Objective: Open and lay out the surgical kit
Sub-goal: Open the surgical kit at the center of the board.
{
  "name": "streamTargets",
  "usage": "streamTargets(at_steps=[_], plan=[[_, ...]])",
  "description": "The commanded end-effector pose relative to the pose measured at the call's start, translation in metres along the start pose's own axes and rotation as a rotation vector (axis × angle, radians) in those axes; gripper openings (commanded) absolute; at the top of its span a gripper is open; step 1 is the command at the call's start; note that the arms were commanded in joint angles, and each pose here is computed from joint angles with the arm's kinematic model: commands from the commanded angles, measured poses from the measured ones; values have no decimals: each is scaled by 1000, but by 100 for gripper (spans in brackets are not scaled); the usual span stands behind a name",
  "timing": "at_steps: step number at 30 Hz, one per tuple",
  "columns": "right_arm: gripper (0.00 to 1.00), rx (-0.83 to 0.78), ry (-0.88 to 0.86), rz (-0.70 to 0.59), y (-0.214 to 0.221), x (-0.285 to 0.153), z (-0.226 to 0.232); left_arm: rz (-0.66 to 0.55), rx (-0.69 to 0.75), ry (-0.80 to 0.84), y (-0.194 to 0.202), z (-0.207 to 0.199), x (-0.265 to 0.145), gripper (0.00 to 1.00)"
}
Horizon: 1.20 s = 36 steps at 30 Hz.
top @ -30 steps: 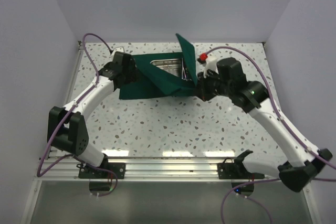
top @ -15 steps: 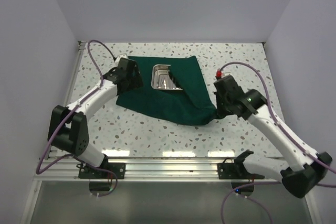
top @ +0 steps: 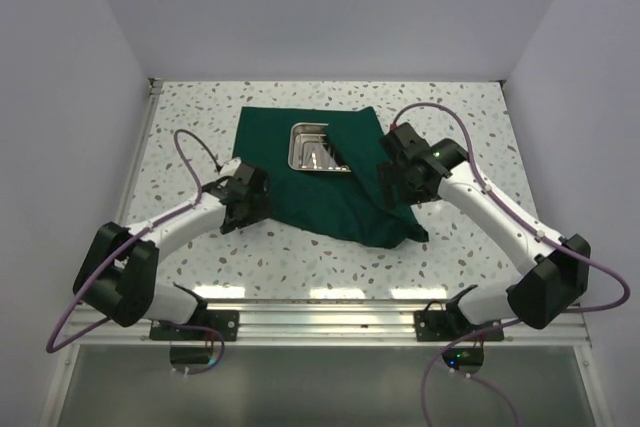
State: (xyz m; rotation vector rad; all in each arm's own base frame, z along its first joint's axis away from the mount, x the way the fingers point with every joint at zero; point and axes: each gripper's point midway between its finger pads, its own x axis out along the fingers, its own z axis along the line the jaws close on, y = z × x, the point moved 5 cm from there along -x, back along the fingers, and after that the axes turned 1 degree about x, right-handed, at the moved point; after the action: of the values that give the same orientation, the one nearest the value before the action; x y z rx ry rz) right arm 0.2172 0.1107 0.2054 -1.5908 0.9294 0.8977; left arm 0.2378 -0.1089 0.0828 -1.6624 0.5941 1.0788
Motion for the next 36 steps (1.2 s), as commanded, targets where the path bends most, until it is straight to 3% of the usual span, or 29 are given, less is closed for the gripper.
streamTargets(at_steps=[1,5,12,17,18,21,25,31,33,36], plan=[[96,24,49,-174,-46,-23,-6,-59,-53,91,-2,-22,-1,91],[96,24,26,-255,-84,-20,7,-65,-31,102,2,-38,9,91],[96,-40,3,-210,-136,48,60,-81,-40,80,2,-57,35,91],[95,-48,-26,-253,-179,76,90,-94,-59,83,2,-67,52,87],[95,-49,-13,-258,-185,81,93,-83,-58,76,4,-70,59,76],[95,-42,-16,-278,-204,103,109,-40,-59,76,11,-76,69,56],[95,-34,-22,-309,-227,116,121,-29,-49,89,18,-80,71,42],[95,-44,-15,-242,-218,154,131,-18,-31,72,22,-75,71,17],[93,-47,-7,-217,-211,163,133,-13,-34,65,23,-72,69,0],[84,-60,16,-197,-204,172,132,1,-33,50,24,-67,62,0]])
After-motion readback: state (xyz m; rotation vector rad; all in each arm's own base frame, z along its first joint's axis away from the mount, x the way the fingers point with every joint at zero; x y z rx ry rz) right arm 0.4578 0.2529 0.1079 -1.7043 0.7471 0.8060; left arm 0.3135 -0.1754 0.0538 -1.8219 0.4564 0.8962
